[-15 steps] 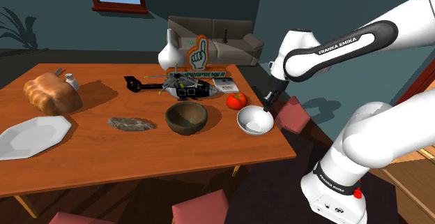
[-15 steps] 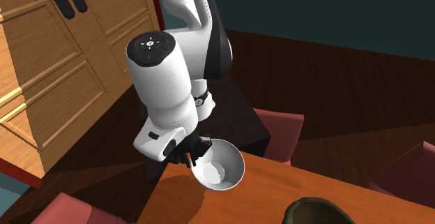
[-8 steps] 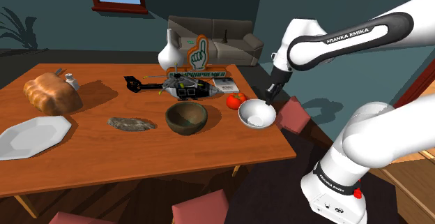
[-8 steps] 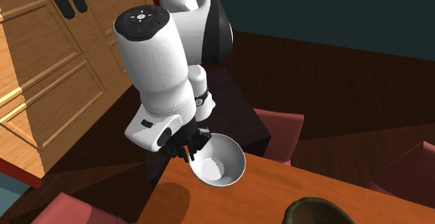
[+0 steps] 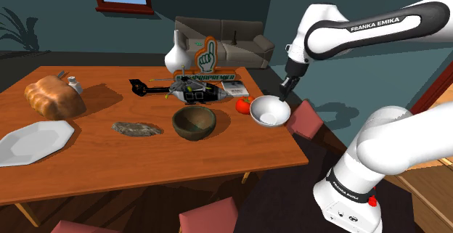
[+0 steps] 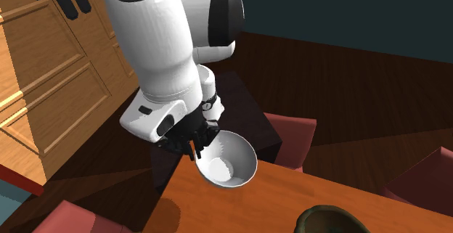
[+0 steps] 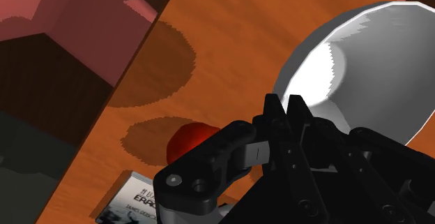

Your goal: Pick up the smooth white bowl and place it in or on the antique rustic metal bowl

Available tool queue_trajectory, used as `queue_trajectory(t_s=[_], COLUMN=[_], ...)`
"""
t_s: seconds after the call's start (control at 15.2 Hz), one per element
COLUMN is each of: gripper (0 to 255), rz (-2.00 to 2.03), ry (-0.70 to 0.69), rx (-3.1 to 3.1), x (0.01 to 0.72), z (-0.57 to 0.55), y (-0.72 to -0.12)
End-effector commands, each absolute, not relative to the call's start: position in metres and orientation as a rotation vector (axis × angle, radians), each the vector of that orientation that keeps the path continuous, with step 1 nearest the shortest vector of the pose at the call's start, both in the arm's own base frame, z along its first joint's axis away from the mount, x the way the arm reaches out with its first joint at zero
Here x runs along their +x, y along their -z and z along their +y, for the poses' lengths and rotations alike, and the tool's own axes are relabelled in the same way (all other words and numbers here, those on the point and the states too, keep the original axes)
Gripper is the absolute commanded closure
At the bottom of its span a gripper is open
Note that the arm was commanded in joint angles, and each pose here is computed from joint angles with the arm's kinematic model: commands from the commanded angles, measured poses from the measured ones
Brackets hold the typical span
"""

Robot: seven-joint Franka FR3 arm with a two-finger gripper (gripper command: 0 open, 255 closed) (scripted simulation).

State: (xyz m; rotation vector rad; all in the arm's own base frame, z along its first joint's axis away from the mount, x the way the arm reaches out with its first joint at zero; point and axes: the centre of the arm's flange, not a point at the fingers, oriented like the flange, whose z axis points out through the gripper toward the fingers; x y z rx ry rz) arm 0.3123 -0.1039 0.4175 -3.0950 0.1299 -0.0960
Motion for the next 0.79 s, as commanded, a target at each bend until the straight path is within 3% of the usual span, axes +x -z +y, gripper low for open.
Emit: queue_trajectory(t_s=[0.0,0.2,0.73], gripper=[255,255,255], rz=[0.130,0.130,0.130], ry=[0.096,0.096,0.096], rx=[-3.095,-3.095,-3.095], x=[0.312,0.312,0.400], z=[-0.104,-0.104,-0.048], y=[-0.428,-0.441,-0.458])
